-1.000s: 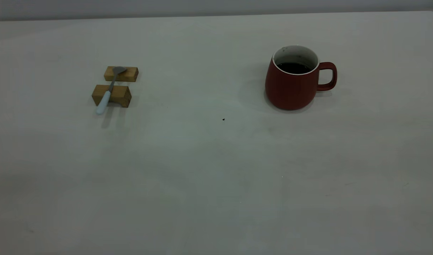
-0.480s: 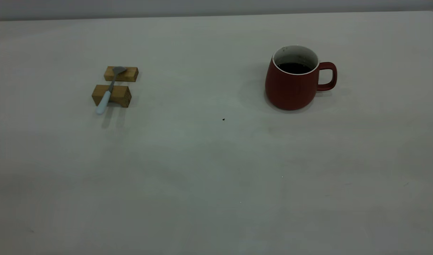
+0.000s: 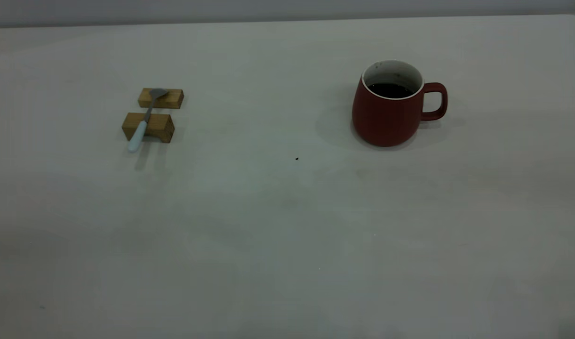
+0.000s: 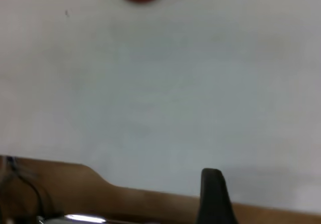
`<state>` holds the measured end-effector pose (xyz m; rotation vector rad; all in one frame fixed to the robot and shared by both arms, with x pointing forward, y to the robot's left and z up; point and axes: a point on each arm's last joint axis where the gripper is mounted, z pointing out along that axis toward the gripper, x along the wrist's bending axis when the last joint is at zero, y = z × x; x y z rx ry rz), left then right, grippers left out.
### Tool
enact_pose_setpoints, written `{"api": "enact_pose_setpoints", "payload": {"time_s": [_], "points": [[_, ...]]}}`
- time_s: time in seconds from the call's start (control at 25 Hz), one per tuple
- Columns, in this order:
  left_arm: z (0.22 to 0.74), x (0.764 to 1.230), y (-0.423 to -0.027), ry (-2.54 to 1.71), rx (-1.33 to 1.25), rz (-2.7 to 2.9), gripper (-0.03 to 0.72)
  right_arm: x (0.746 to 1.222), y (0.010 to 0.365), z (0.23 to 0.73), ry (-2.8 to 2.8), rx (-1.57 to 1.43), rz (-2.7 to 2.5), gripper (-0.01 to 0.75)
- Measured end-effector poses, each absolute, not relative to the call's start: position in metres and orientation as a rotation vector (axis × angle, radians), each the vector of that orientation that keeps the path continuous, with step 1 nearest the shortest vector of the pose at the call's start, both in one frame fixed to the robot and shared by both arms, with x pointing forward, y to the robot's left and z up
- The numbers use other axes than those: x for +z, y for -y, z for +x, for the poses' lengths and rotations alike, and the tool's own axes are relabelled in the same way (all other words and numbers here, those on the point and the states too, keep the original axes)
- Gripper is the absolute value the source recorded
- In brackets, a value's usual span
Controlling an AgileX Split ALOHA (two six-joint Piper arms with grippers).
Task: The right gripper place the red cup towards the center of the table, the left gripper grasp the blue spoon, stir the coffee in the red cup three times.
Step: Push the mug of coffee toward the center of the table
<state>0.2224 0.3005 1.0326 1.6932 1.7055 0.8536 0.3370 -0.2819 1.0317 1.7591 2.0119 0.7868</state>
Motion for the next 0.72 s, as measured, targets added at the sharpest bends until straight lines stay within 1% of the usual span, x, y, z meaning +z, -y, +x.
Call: {"api": "enact_pose_setpoints", "payload": {"time_s": [0.12,0.4,0.52,0.6,0.72], "points": [[0.222,1.033,-0.301,-1.706,0.854,1.693,0.237,1.024,0.281,0.38,-2.073,0.757,1.658,0.572],[0.222,1.033,-0.301,-1.706,0.854,1.693,0.237,0.998,0.277,0.498,-2.269,0.664,1.518,0.572],[0.222,1.033,-0.301,-1.705,0.854,1.694,0.237,0.98,0.272,0.55,-2.377,0.645,1.412,0.572],[0.222,1.033,-0.301,-1.705,0.854,1.694,0.237,0.96,0.268,0.579,-2.489,0.607,1.315,0.572],[0.222,1.033,-0.301,-1.705,0.854,1.694,0.237,0.931,0.264,0.614,-2.638,0.568,1.191,0.572]]}}
